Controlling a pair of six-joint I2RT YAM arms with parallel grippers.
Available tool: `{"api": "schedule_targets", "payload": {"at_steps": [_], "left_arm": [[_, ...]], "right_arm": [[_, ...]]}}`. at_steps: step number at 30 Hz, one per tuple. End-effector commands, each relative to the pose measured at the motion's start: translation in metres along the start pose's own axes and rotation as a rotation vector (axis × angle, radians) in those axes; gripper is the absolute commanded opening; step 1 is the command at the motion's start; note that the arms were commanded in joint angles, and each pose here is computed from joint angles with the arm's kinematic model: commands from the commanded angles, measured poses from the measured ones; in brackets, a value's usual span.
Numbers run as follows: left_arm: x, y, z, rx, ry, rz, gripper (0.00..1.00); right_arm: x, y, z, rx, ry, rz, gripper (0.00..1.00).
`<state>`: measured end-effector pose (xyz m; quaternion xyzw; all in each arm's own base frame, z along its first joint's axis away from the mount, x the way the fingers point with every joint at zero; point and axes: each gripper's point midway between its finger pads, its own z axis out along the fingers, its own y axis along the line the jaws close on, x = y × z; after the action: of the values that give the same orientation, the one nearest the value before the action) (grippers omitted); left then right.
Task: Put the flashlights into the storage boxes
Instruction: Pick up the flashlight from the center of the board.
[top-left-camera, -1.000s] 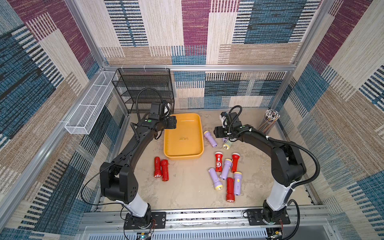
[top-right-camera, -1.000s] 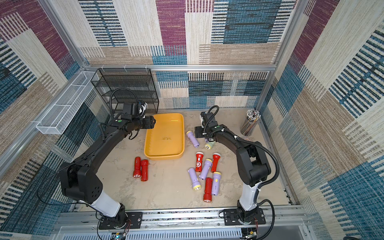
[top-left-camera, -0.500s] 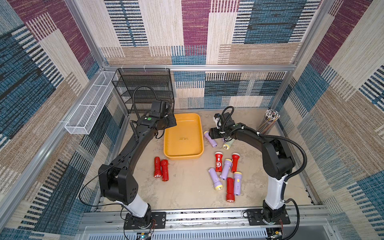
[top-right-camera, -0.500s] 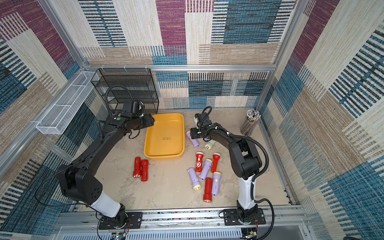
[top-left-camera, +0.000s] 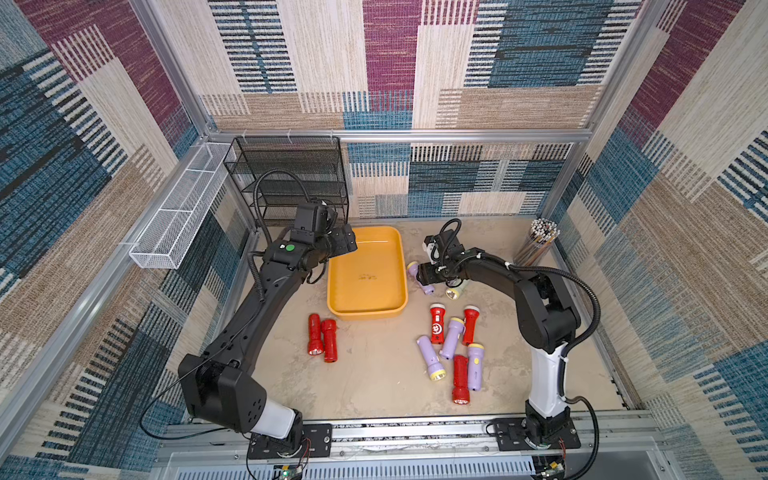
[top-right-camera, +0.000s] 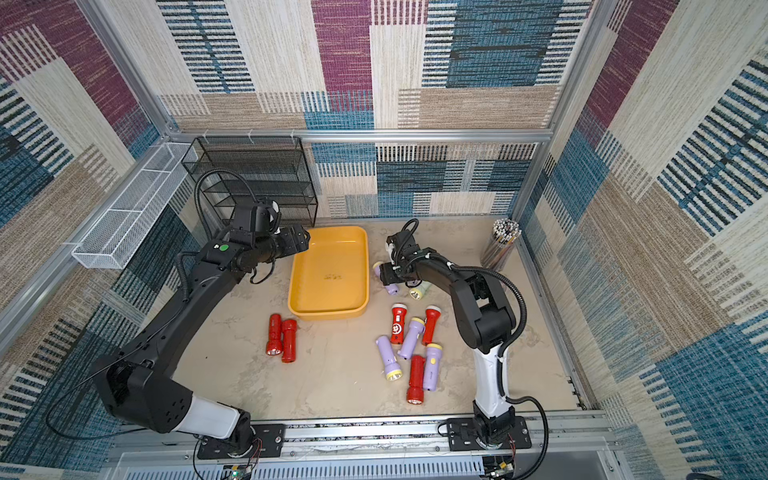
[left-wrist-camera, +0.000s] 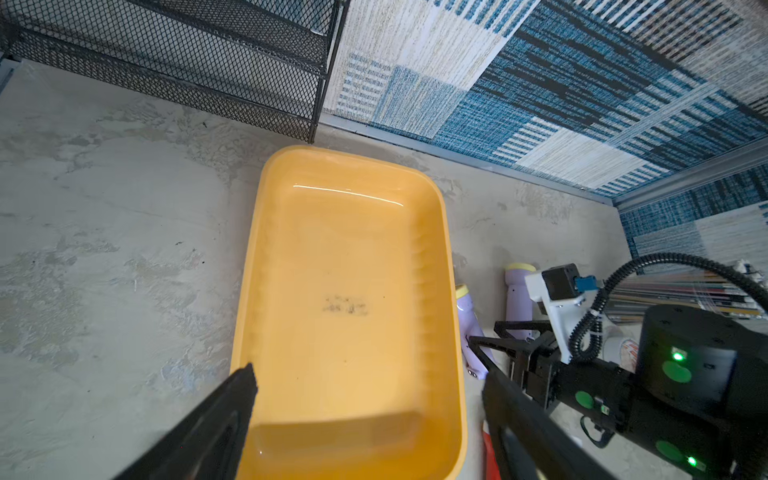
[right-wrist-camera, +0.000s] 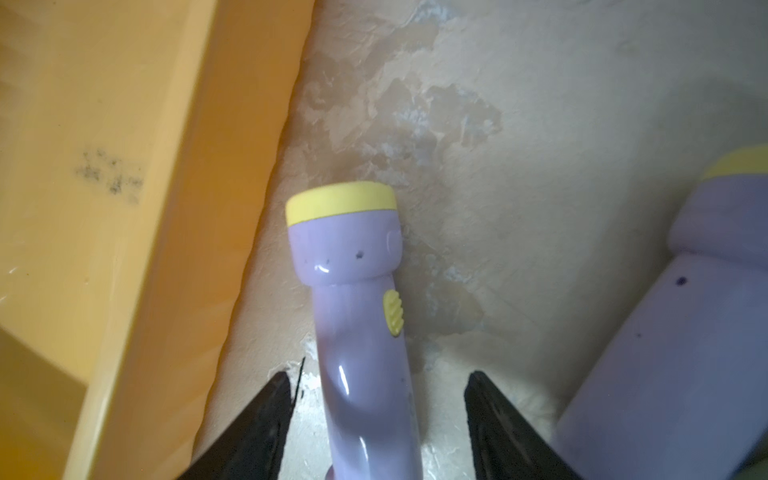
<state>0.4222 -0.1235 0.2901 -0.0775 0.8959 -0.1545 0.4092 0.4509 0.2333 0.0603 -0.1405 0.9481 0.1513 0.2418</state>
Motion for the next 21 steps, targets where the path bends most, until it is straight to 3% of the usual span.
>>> {"api": "schedule_targets", "payload": {"at_steps": [1, 6, 13, 21], "left_arm": [[0.009, -0.001, 0.004, 0.000, 0.068, 0.052, 0.82], [0.013, 0.000, 0.006, -0.002, 0.087, 0.047, 0.79], [0.016, 0.005, 0.006, -0.032, 0.111, 0.065, 0.79], [0.020, 0.013, 0.009, -0.079, 0.141, 0.085, 0.77]], "right_arm": [[0.003, 0.005, 0.005, -0.019, 0.015, 0.001, 0.65], [0.006, 0.004, 0.012, -0.016, 0.034, 0.010, 0.54], [0.009, 0.000, 0.021, 0.002, 0.052, 0.033, 0.49], [0.011, -0.007, 0.018, 0.043, 0.061, 0.070, 0.37]]}}
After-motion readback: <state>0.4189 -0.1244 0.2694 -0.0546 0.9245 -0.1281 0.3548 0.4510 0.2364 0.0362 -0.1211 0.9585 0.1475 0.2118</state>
